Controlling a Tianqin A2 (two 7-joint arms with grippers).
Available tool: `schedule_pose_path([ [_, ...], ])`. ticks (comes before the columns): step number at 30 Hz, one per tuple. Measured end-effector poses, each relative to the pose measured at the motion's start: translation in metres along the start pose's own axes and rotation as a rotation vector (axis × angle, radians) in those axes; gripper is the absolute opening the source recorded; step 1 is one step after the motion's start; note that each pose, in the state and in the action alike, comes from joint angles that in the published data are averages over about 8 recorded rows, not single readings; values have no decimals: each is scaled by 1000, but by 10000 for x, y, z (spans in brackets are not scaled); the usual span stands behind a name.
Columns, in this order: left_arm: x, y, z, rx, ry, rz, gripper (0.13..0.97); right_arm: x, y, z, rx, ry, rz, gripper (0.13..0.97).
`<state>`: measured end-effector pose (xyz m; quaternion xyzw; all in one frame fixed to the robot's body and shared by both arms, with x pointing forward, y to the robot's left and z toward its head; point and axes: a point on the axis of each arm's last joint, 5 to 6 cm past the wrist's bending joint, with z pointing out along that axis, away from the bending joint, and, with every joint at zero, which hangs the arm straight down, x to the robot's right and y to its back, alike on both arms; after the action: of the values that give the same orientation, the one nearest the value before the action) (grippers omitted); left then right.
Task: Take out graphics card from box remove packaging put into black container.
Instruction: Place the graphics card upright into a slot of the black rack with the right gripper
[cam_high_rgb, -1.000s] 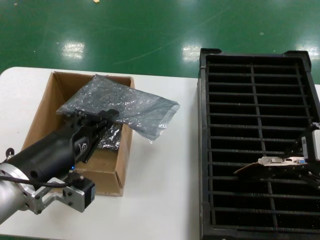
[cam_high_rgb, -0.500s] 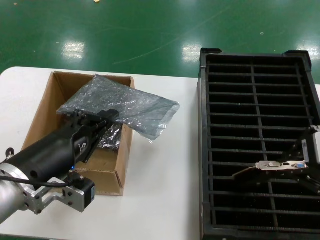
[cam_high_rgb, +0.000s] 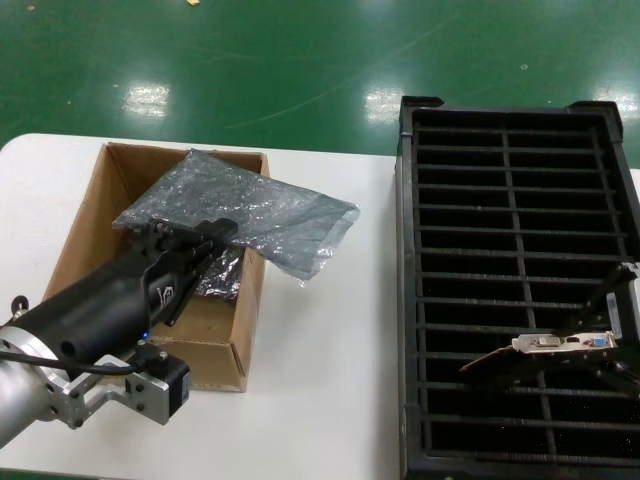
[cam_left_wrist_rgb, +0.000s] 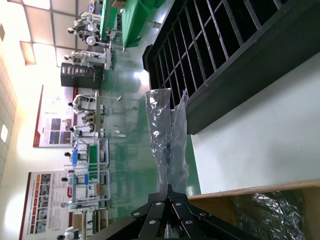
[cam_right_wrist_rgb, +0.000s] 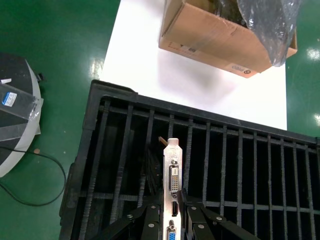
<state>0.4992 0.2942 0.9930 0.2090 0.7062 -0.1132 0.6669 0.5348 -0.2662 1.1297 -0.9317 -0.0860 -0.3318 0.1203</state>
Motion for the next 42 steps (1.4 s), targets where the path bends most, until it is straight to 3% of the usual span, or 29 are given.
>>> schedule_pose_path([
  [20, 0, 0, 0, 0, 0, 0, 140, 98, 23, 123, -29, 2, 0, 187],
  [42, 0, 0, 0, 0, 0, 0, 140, 49, -219, 440, -46, -33, -69, 187],
])
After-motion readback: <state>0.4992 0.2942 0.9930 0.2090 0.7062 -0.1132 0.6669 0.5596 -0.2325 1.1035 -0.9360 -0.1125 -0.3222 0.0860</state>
